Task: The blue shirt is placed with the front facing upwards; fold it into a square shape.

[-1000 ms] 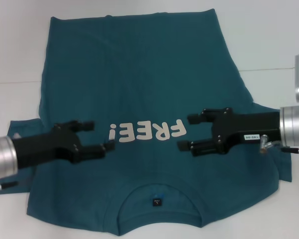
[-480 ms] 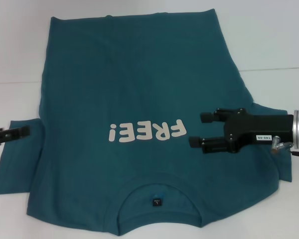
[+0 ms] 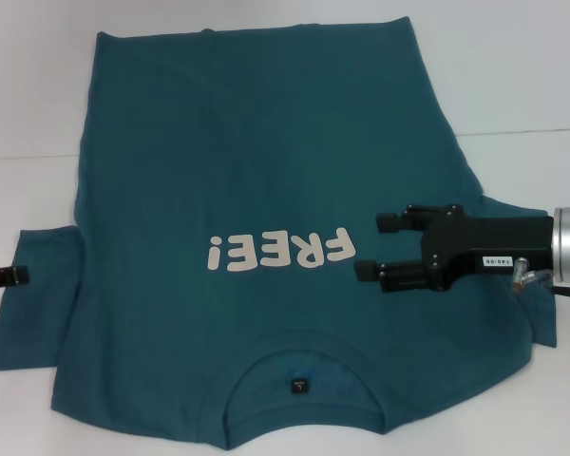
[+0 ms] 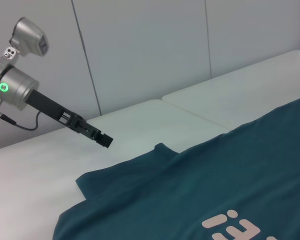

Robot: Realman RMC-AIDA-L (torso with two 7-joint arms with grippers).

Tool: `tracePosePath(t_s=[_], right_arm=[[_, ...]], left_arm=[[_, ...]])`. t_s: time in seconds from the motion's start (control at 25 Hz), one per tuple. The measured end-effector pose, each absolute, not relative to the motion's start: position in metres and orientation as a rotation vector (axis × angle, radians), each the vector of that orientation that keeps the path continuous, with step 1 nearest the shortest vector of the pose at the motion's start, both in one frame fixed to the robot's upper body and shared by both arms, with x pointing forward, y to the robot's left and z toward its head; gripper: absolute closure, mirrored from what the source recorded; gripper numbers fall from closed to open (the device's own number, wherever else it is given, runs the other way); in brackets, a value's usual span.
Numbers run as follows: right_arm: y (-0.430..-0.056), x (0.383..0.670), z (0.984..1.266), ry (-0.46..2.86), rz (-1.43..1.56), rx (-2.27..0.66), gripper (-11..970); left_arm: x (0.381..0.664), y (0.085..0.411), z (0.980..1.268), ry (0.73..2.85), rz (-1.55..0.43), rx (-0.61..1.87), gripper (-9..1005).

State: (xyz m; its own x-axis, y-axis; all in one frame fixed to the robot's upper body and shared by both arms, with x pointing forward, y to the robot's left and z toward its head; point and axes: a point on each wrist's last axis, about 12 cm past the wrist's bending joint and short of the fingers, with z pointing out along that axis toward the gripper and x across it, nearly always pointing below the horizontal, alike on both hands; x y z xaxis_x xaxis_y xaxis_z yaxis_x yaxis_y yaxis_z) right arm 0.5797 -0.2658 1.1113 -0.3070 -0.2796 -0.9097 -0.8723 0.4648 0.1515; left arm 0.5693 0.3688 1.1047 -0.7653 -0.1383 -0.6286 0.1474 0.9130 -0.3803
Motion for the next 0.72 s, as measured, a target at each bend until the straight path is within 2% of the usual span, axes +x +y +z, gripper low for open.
tracePosePath(t_s=[0.72], right_arm=[[-0.267, 0.579, 1.11, 1.833, 0.842, -0.965, 42]], left_arm=[[0.588, 0.354, 1.085, 2.456, -0.378, 0.081, 90]])
